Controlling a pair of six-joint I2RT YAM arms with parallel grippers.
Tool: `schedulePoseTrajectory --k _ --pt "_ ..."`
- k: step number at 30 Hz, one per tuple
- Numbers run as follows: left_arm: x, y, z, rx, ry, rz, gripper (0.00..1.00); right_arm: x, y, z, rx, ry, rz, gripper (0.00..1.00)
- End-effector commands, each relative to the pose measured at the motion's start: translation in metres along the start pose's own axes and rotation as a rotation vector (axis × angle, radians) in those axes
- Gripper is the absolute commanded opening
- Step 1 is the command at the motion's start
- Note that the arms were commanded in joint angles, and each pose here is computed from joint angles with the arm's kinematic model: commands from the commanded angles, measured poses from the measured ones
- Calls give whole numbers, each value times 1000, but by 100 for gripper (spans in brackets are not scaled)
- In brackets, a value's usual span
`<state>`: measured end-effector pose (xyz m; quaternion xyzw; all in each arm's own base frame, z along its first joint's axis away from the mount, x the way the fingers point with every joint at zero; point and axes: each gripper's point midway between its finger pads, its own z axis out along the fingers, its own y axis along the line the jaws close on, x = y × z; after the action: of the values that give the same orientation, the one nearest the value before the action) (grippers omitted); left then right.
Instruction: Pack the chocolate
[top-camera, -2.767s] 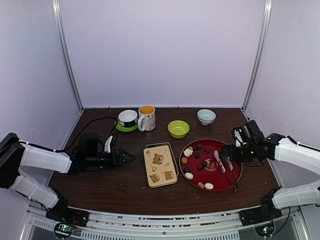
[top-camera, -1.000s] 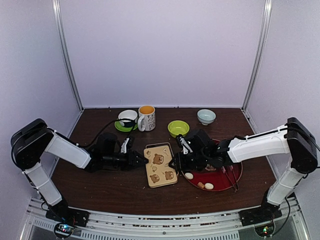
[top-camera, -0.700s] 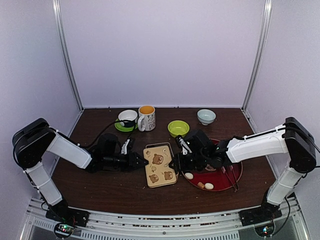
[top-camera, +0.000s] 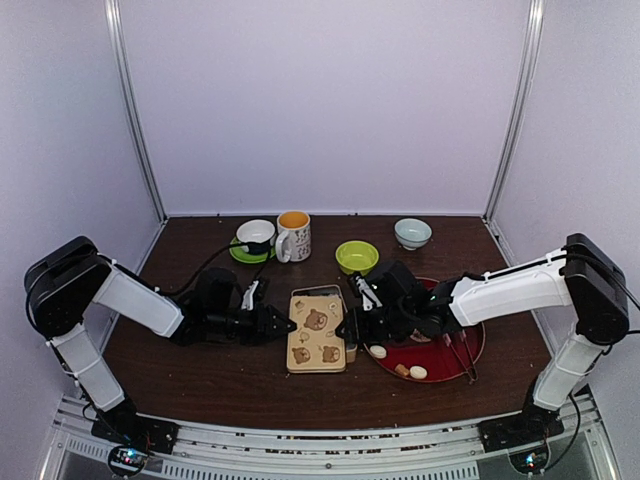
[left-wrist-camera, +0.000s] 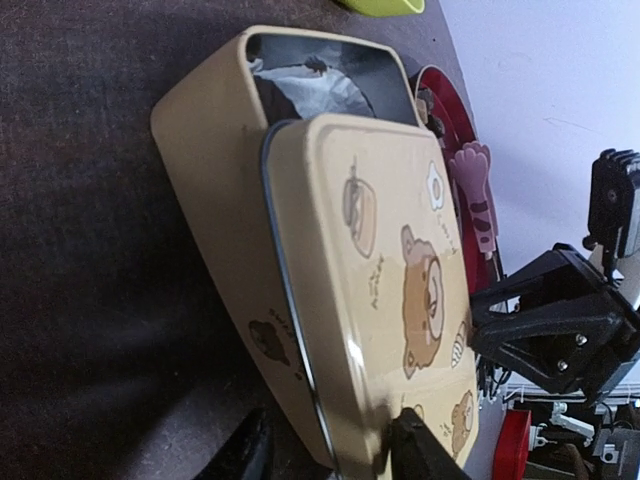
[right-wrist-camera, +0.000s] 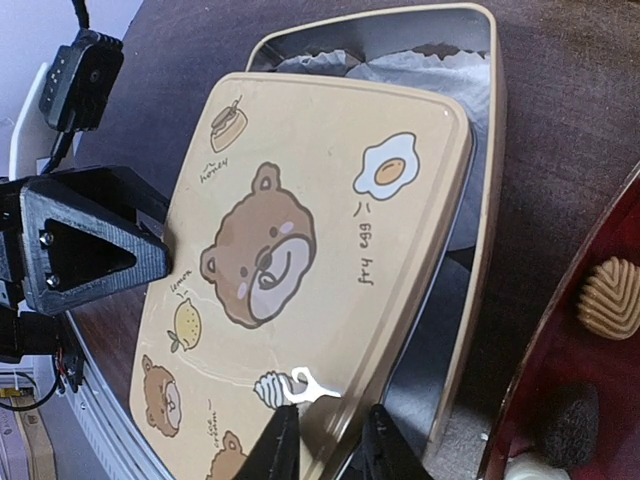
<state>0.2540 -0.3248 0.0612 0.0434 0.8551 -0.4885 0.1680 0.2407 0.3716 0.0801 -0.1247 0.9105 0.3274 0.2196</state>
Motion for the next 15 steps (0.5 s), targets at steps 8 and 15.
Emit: schedulePoseTrajectory --k 8,15 --pt "-3 -7 -2 -3 2 36 49 -4 10 1 -18 -7 -32 23" --pt "-3 -12 -3 32 -2 33 45 -1 9 3 -15 -1 -34 22"
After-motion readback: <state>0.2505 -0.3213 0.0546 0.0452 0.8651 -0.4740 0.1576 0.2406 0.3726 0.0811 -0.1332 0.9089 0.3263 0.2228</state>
